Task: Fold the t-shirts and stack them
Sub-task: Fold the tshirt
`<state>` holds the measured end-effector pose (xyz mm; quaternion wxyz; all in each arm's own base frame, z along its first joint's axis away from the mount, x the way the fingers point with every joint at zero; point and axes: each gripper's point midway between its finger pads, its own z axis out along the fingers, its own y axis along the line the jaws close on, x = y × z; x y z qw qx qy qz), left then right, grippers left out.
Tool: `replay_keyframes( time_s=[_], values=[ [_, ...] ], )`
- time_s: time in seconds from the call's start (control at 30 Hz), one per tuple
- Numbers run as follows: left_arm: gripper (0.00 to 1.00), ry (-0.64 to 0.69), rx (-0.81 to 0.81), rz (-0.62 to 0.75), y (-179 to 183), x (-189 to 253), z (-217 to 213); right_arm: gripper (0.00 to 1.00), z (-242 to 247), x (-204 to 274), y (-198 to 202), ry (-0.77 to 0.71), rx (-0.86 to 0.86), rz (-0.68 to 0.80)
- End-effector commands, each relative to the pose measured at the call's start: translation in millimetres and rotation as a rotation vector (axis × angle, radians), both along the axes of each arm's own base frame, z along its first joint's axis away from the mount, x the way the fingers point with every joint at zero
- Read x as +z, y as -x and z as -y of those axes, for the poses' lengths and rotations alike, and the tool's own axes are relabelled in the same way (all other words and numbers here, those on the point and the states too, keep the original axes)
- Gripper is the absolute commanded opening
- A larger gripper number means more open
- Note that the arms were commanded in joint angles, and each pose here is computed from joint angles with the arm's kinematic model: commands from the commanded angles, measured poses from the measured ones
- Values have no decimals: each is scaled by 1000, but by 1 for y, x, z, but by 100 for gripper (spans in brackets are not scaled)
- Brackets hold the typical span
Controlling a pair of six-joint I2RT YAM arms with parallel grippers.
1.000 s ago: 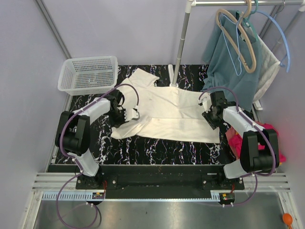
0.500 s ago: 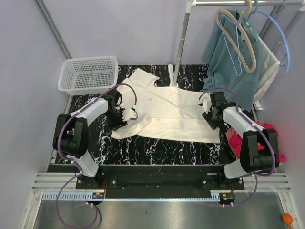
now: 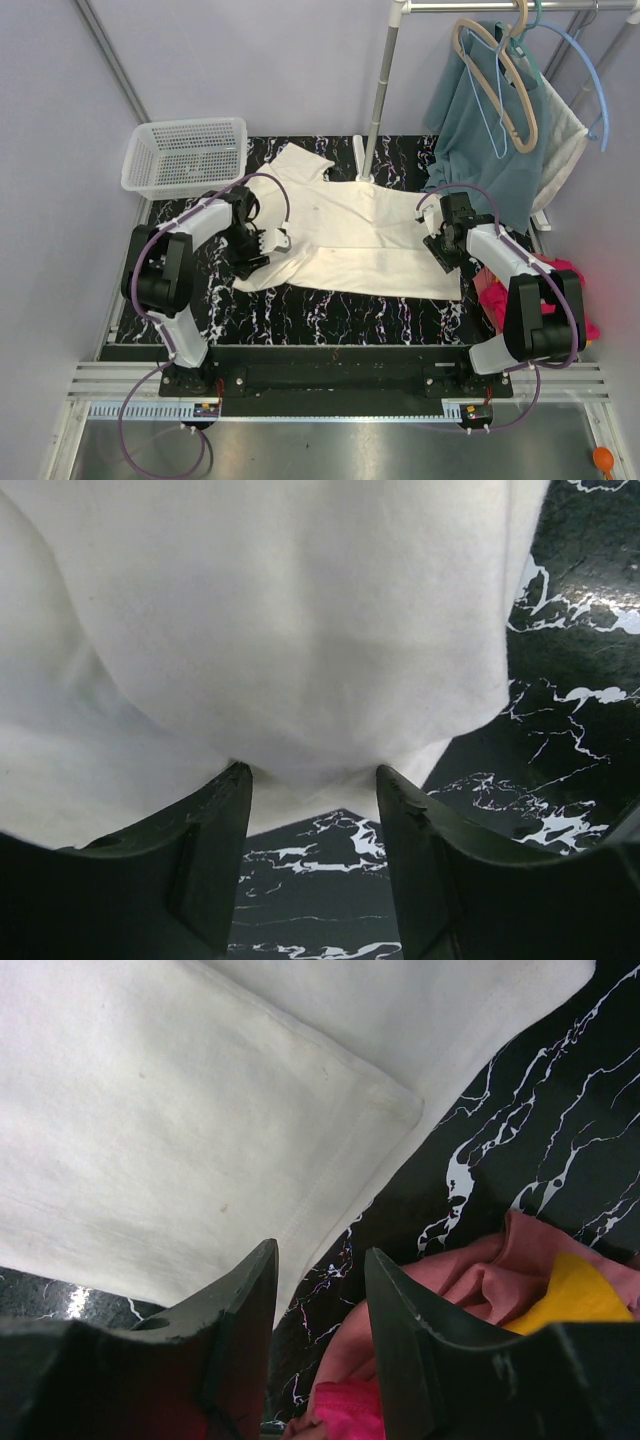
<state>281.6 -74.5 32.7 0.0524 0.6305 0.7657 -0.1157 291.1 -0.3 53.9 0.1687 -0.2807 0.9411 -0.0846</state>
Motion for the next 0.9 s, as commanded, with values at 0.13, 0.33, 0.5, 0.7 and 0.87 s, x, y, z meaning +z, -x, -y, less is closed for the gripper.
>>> replay_keyframes(
  time_s=[0.13,0.33,0.5,0.7,0.87],
  values=[
    [56,95,7,-10,-11,7,19,47,-3,5,-4,-6,5,38],
    [35,96,14,-32,-8,2,20,47,-6,2,-4,-18,2,30],
    [23,95,18,-48,-5,-1,20,47,-5,-4,-1,-11,0,20],
    [4,100,24,-55,-6,-3,21,47,-3,-5,1,-3,-2,24],
    [0,83,32,17,-17,10,18,47,-3,-10,3,-2,-3,17]
  ],
)
